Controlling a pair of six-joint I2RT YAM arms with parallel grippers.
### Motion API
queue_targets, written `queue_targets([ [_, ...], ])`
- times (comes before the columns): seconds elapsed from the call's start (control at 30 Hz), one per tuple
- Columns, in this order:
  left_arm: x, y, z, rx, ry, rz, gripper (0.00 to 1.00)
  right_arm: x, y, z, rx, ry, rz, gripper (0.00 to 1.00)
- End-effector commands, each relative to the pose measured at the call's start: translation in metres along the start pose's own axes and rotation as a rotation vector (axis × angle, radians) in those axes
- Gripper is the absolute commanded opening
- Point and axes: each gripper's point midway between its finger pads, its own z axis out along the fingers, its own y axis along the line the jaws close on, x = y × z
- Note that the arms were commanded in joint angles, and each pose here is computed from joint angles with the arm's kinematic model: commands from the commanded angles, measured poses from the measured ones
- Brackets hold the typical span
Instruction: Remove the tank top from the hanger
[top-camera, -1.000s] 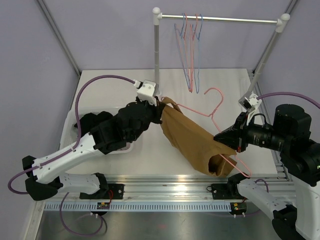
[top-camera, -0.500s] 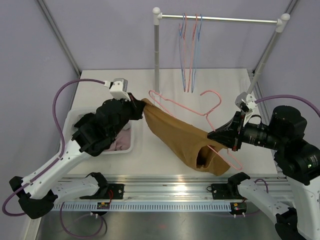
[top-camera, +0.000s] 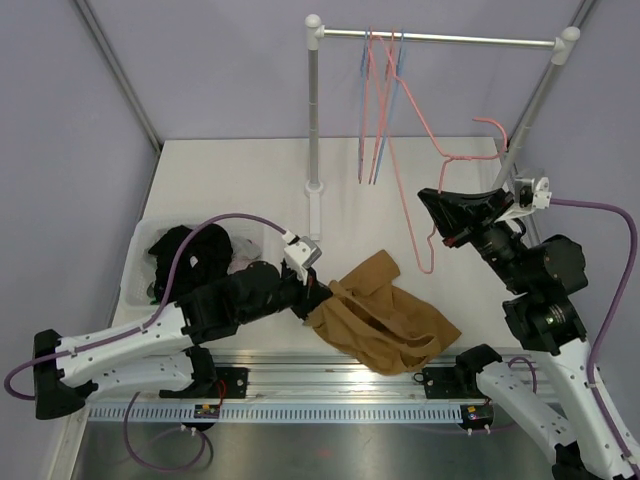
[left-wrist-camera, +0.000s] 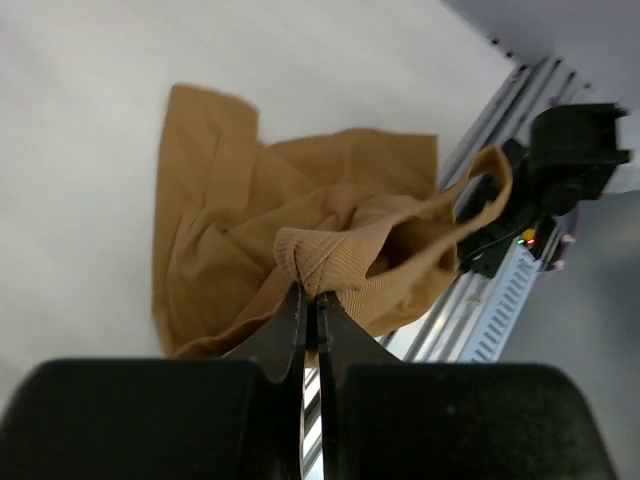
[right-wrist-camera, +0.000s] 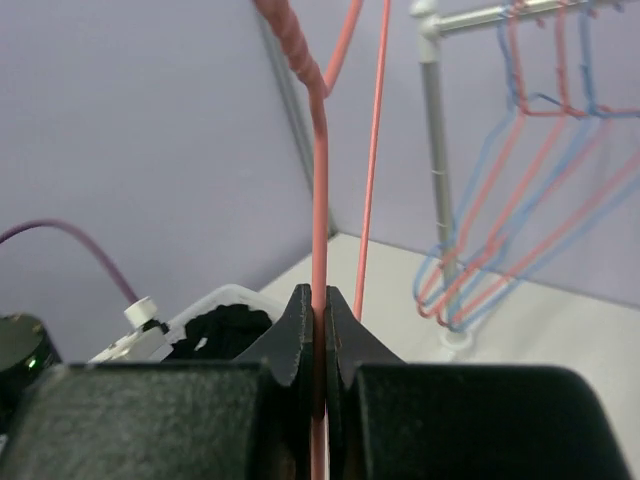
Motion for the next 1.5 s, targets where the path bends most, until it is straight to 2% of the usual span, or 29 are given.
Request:
queue_targets([
  [0.0,-0.017,0.032,-0.012,-0.178,-0.110,-0.056,0.04,-0.056,-0.021,-0.003,0.207,-0.100,-0.031,0.00],
  [0.03,-0.017,0.043,-0.017,-0.246,-0.110,-0.069,0.05,-0.026,-0.032,-0.007,0.265,0.054,-0.006,0.00],
  [0.07,-0.011,0.062,-0.024,-0.352,-0.089,-0.069,0.16,-0.035,-0.028,-0.011,0.266,0.073,-0.032,0.00],
  [0.1,-0.021,0.064,-0.030,-0.384,-0.102,-0.070,0.23,-0.027,-0.029,-0.015,0.272,0.115,-0.034,0.00],
  [0.17,-0.023,0.080,-0.044,-0.494,-0.081,-0.065,0.34,-0.012,-0.037,-0.025,0.328,0.181,-0.021,0.00],
  [0.2,-0.035,0.082,-0.050,-0.528,-0.093,-0.072,0.54,-0.010,-0.050,-0.032,0.408,0.189,-0.020,0.00],
  [0.23,-0.043,0.093,-0.060,-0.604,-0.109,-0.078,0.68,0.007,-0.060,-0.040,0.468,0.262,-0.007,0.00],
  [0.27,-0.035,0.102,-0.070,-0.661,-0.060,-0.068,0.78,0.005,-0.063,-0.043,0.503,0.281,-0.001,0.00],
  [0.33,-0.052,0.114,-0.087,-0.749,-0.074,-0.084,0.99,0.017,-0.076,-0.051,0.593,0.375,0.004,0.00],
  [0.37,-0.055,0.123,-0.103,-0.802,-0.061,-0.082,0.99,0.029,-0.089,-0.051,0.654,0.438,-0.005,0.00],
  [0.43,-0.057,0.126,-0.116,-0.821,-0.046,-0.067,0.99,0.024,-0.098,-0.046,0.698,0.452,-0.028,0.00],
  [0.5,-0.056,0.125,-0.124,-0.807,-0.025,-0.034,0.99,0.033,-0.116,-0.035,0.758,0.501,-0.057,0.00],
  [0.57,-0.054,0.123,-0.132,-0.787,-0.014,-0.017,0.99,0.022,-0.123,-0.020,0.779,0.498,-0.086,0.00],
  [0.6,-0.053,0.124,-0.135,-0.787,-0.009,-0.013,0.99,0.033,-0.135,-0.009,0.805,0.546,-0.098,0.00],
  [0.67,-0.046,0.124,-0.139,-0.774,0.009,0.001,0.99,0.017,-0.140,0.010,0.805,0.520,-0.118,0.00],
  [0.7,-0.043,0.124,-0.140,-0.771,0.015,0.006,0.99,0.028,-0.151,0.023,0.812,0.561,-0.116,0.00],
  [0.77,-0.035,0.127,-0.141,-0.766,0.018,0.022,0.99,0.007,-0.156,0.041,0.809,0.519,-0.122,0.00],
  [0.8,-0.034,0.129,-0.142,-0.775,0.008,0.022,0.99,0.020,-0.169,0.051,0.832,0.561,-0.125,0.00],
  [0.83,-0.034,0.129,-0.141,-0.773,-0.009,0.009,0.99,0.001,-0.170,0.061,0.835,0.517,-0.141,0.00],
  [0.9,-0.028,0.130,-0.140,-0.759,-0.016,0.002,0.99,0.010,-0.186,0.075,0.867,0.545,-0.155,0.00],
  [0.97,-0.027,0.128,-0.137,-0.742,-0.018,-0.004,0.99,-0.005,-0.188,0.090,0.861,0.502,-0.168,0.00],
  [1.2,-0.023,0.132,-0.139,-0.758,-0.011,-0.007,0.99,0.022,-0.218,0.137,0.854,0.560,-0.162,0.00],
  [1.47,-0.027,0.127,-0.143,-0.719,-0.051,-0.029,0.99,0.058,-0.227,0.151,0.826,0.593,-0.099,0.00],
])
